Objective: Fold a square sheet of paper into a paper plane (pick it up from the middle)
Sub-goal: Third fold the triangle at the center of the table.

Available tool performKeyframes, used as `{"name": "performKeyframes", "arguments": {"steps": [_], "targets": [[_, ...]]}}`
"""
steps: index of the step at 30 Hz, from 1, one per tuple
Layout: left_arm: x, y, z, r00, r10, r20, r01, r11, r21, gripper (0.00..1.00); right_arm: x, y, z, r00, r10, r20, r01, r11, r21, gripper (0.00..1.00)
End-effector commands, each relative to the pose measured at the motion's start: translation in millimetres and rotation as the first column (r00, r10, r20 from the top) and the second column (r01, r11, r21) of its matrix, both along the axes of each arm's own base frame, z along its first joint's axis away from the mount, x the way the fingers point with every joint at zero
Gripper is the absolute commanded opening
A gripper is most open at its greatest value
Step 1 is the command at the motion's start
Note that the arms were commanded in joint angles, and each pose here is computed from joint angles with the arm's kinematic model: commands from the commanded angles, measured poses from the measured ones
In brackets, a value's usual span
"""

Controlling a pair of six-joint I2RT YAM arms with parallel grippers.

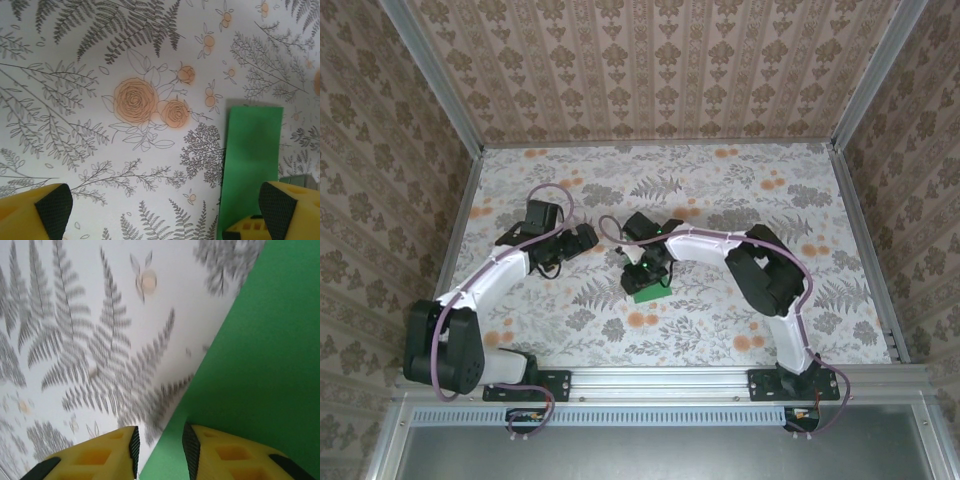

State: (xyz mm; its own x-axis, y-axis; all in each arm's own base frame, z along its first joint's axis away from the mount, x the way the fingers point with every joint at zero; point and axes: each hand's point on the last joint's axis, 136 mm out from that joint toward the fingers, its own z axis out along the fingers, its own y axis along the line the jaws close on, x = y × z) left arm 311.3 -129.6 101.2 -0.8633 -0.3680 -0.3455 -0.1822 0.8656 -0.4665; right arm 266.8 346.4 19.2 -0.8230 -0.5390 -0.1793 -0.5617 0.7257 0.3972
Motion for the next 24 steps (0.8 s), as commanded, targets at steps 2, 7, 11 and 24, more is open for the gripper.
{"name": "performKeyframes", "arguments": {"steps": [2, 7, 11, 24], "targets": [[0, -16, -5, 0.999, -0.053, 0.007, 0.054, 0.997, -0.051, 0.96, -24, -24, 18, 0.996, 0.07, -0.058, -0.07, 0.998, -0.001, 0.38], [0, -44, -8, 0.992, -0.126, 0.018, 0.127, 0.989, -0.076, 0.89, 6, -9, 85, 0.993, -0.111, 0.04, 0.102, 0.978, 0.184, 0.56], [-8, -88, -5, 0.972, -0.229, 0.049, 0.233, 0.965, -0.118, 0.81, 28, -40, 93, 0.948, -0.315, 0.049, 0.295, 0.926, 0.237, 0.65], [-18, -167, -43, 0.929, -0.368, -0.028, 0.36, 0.92, -0.153, 0.41, 19, -122, 55, 0.826, -0.549, -0.126, 0.563, 0.8, 0.206, 0.73]]}}
